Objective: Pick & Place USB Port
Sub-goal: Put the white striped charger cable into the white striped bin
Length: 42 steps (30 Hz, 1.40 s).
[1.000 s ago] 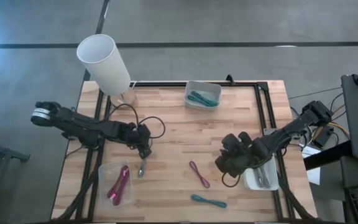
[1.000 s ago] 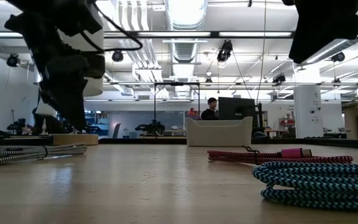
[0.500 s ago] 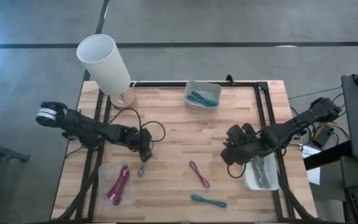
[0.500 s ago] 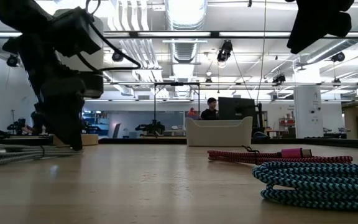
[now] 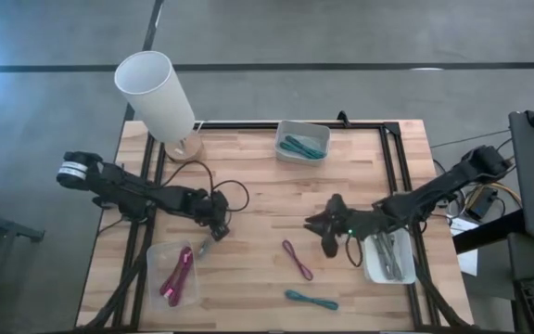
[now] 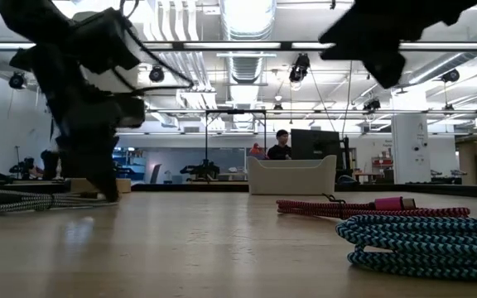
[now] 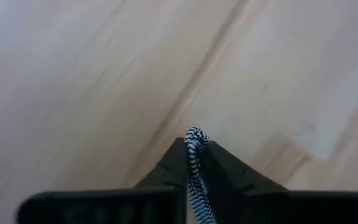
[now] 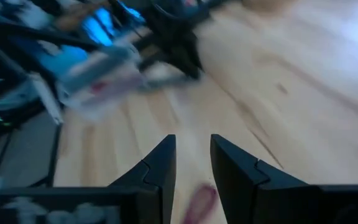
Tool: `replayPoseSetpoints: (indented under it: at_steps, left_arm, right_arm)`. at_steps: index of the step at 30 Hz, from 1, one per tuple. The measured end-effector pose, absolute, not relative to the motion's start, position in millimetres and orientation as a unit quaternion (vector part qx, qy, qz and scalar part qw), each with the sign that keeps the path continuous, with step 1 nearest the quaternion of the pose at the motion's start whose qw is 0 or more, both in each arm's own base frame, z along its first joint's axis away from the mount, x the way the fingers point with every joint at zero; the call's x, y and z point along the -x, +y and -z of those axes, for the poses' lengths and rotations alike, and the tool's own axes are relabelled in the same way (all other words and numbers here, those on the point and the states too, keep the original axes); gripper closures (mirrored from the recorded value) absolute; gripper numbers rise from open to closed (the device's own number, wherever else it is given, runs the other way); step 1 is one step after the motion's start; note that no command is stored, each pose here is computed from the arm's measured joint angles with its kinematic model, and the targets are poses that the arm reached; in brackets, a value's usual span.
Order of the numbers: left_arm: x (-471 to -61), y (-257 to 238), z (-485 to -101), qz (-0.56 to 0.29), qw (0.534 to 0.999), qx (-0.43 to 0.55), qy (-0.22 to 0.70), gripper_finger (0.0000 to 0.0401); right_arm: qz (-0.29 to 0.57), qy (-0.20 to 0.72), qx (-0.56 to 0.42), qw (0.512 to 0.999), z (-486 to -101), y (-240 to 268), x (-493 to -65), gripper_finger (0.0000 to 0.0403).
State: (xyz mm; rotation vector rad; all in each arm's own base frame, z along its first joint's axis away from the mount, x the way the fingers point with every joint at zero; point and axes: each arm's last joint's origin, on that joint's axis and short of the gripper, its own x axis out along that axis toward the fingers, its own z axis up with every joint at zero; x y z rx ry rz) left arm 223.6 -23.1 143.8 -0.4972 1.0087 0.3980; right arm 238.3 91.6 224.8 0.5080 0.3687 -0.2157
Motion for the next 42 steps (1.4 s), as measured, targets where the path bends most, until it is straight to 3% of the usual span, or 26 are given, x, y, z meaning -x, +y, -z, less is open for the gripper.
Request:
replayPoseSetpoints:
  at_steps: [3, 15, 29, 33, 42]
  left_arm:
    - [-235.7, -24.7, -158.1, -0.160, 0.853, 0.222, 0.444, 0.0392]
    - [-290.9, -31.3, -254.5, -0.033, 0.968, 0.047, 0.245, 0.0392]
    - [-302.2, -33.2, -289.3, -0.013, 0.991, -0.010, 0.131, 0.0390]
    - [-303.8, -34.5, -295.1, -0.003, 0.995, -0.032, 0.100, 0.0391]
    - [-304.6, -38.2, -301.3, 0.039, 0.996, -0.056, 0.057, 0.0391]
  right_arm:
    - [0.090, 0.152, -0.208, 0.962, -218.6, 89.4, -244.6, 0.0307]
    - [0.134, 0.195, -0.177, 0.955, -189.4, 72.3, -267.0, 0.0307]
    - [0.104, 0.187, -0.085, 0.973, -208.5, 83.5, -310.3, 0.0307]
    - [0.062, 0.183, -0.094, 0.977, -218.3, 81.8, -319.6, 0.0307]
    - [0.077, 0.165, -0.104, 0.978, -229.8, 69.8, -329.3, 0.0307]
